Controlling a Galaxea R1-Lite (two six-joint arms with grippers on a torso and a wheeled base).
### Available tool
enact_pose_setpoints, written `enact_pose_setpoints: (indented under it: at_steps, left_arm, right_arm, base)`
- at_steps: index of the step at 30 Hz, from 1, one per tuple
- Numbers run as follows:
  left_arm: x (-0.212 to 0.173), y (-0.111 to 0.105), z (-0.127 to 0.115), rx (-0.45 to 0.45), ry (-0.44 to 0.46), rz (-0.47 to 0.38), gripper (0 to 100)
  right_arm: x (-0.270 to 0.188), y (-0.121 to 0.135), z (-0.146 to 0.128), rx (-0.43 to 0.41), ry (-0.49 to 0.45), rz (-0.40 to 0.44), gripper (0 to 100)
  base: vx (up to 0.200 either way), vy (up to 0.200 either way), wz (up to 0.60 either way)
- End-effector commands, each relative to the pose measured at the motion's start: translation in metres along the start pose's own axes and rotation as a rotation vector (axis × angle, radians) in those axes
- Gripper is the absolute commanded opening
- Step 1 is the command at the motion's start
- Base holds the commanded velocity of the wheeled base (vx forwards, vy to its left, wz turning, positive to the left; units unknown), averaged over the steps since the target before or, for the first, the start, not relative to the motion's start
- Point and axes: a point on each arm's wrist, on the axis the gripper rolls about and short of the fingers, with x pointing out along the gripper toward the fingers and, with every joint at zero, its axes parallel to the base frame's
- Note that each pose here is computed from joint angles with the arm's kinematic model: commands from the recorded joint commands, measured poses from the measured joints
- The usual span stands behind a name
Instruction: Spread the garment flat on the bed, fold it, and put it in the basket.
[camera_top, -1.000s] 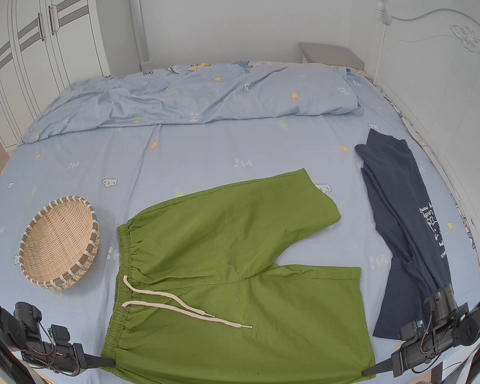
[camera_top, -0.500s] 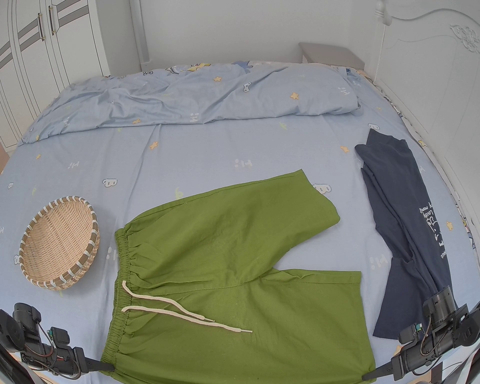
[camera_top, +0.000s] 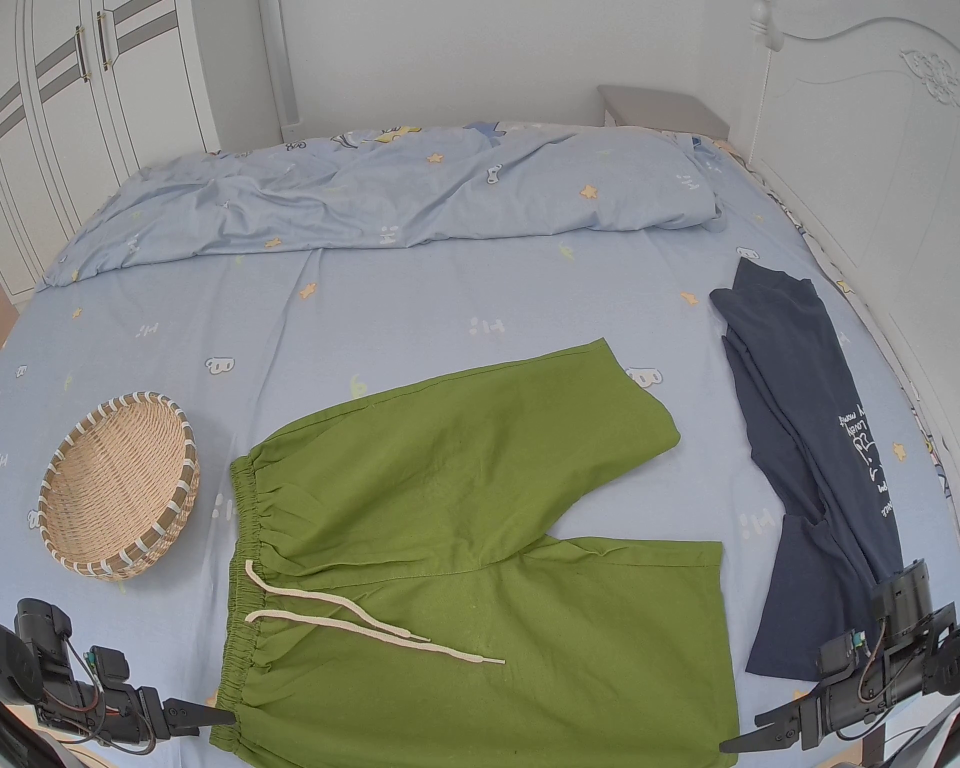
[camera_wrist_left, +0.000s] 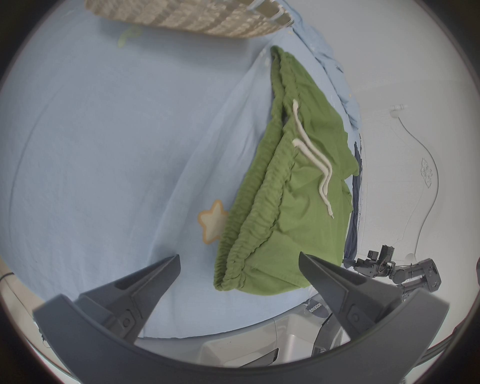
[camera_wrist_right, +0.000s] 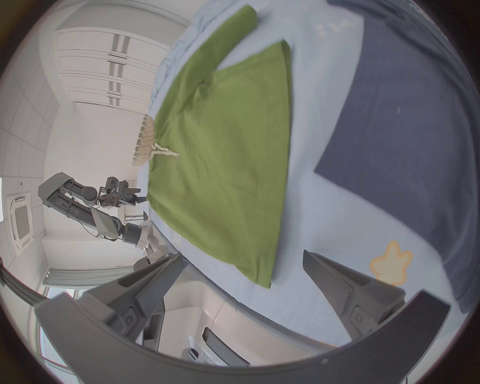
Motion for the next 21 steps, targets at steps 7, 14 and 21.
enact_pose_setpoints:
  at_steps: [7, 14, 21]
  left_arm:
    - [-0.035, -0.053, 0.057, 0.134, -0.142, -0.040, 100]
    - [-0.045, -0.102, 0.103, 0.209, -0.178, -0.139, 100]
    - [-0.046, -0.144, 0.154, 0.267, -0.222, -0.225, 100]
  right_arm:
    - [-0.051, 0.026, 0.053, -0.203, -0.399, -0.030, 100]
    - [-0.049, 0.023, 0.112, -0.255, -0.441, -0.026, 100]
    - [-0.026, 0.001, 0.189, -0.308, -0.498, -0.024, 100]
  base:
    - [0.000, 0.000, 0.00]
    - [0.000, 0.000, 0.00]
    - [0.000, 0.000, 0.00]
